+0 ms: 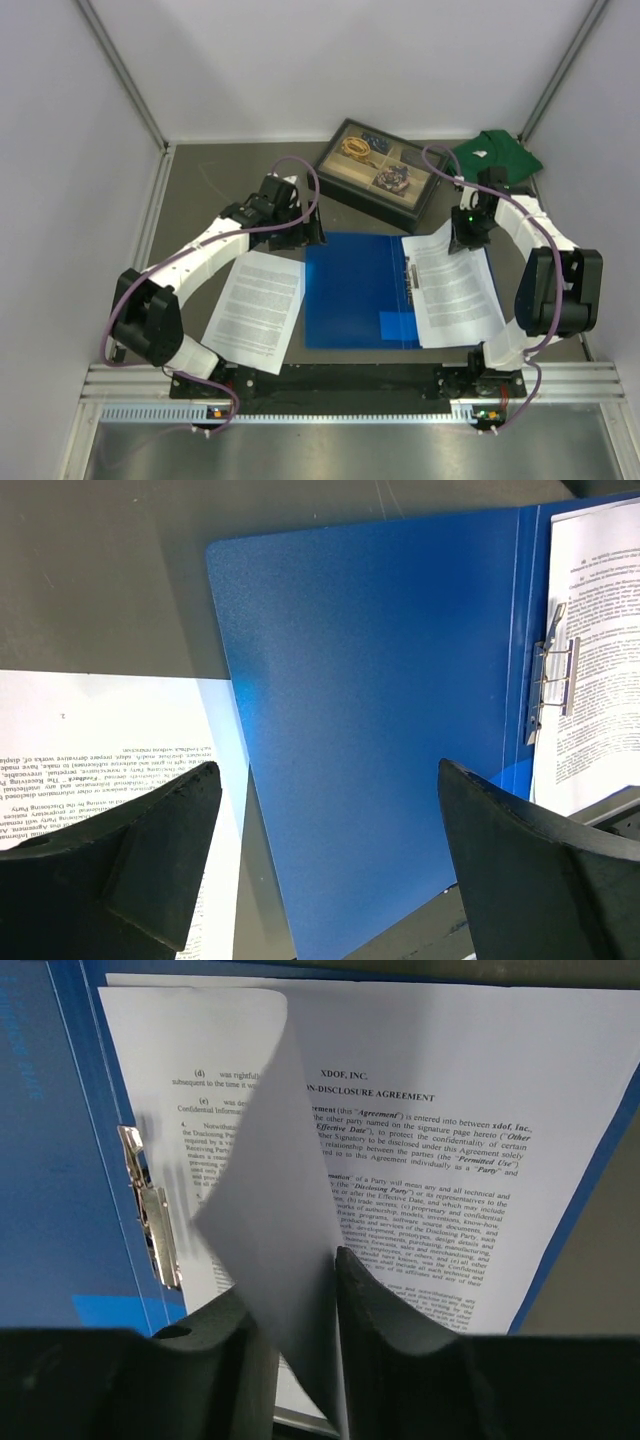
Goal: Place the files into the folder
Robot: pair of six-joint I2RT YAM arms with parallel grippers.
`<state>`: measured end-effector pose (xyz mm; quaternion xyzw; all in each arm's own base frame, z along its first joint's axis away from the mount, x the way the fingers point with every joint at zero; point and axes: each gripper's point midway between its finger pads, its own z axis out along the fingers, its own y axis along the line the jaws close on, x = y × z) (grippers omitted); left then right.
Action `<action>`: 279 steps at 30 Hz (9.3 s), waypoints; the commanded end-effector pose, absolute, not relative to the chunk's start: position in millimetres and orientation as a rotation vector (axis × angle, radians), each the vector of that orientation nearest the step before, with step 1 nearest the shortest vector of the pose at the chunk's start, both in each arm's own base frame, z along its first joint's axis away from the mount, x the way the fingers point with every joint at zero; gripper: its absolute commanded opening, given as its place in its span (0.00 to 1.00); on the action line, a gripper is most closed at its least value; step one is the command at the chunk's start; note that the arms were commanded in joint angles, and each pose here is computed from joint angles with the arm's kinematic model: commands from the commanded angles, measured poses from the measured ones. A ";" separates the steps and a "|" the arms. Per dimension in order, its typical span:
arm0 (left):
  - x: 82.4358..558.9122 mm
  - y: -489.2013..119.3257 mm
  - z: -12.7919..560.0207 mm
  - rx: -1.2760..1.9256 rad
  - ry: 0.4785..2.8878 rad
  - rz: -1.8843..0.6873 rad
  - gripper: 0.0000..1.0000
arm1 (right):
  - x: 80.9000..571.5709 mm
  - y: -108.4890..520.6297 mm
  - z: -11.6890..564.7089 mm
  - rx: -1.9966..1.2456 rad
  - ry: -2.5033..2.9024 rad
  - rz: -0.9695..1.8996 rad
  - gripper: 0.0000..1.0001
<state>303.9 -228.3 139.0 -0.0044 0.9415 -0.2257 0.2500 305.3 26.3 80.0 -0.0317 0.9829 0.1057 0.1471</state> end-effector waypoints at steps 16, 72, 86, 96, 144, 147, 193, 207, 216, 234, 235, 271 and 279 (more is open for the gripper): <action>294.3 -104.1 165.0 -0.353 2.462 -0.377 0.98 | 306.0 -13.2 264.2 0.313 2.462 -0.209 0.99; 234.1 -10.7 47.3 -1.370 2.495 -0.591 0.82 | 148.4 466.7 18.8 0.095 2.717 0.227 0.83; 211.2 -13.7 8.2 -1.495 2.578 -0.535 0.82 | 184.1 512.3 28.1 -0.188 2.617 0.543 0.86; 215.2 -9.0 7.3 -1.518 2.557 -0.504 0.82 | 207.4 473.9 29.2 -0.151 2.646 0.547 0.94; 211.4 -11.8 0.5 -1.513 2.638 -0.539 0.82 | 265.9 547.2 90.0 -0.483 2.350 1.239 0.95; 211.2 -10.1 1.3 -1.510 2.634 -0.530 0.82 | 265.9 547.0 93.2 -0.492 2.339 1.246 0.94; 306.4 -194.2 136.6 -0.237 2.477 -0.854 0.95 | 250.9 96.4 143.8 -0.677 2.748 0.000 0.00; 286.5 -215.8 104.5 -0.040 2.652 -0.911 0.97 | 260.8 19.6 127.7 -0.549 2.760 -0.004 0.00; 273.0 -215.1 94.2 -0.028 2.678 -0.945 0.96 | 268.9 25.7 116.1 -0.530 2.786 0.090 0.00; 251.4 -216.8 75.7 -0.078 2.709 -1.023 0.83 | 273.7 5.3 80.9 -0.015 2.883 0.295 0.00; 249.1 -217.1 74.8 -0.083 2.713 -1.033 0.83 | 273.0 8.4 80.3 -0.021 2.885 0.323 0.00; 238.6 -226.4 62.3 -0.069 2.756 -1.061 0.86 | 281.6 22.3 58.1 -0.415 2.888 0.249 0.00; 235.9 -229.3 58.3 -0.063 2.767 -1.071 0.91 | 286.0 14.5 64.8 -0.282 2.873 0.159 0.24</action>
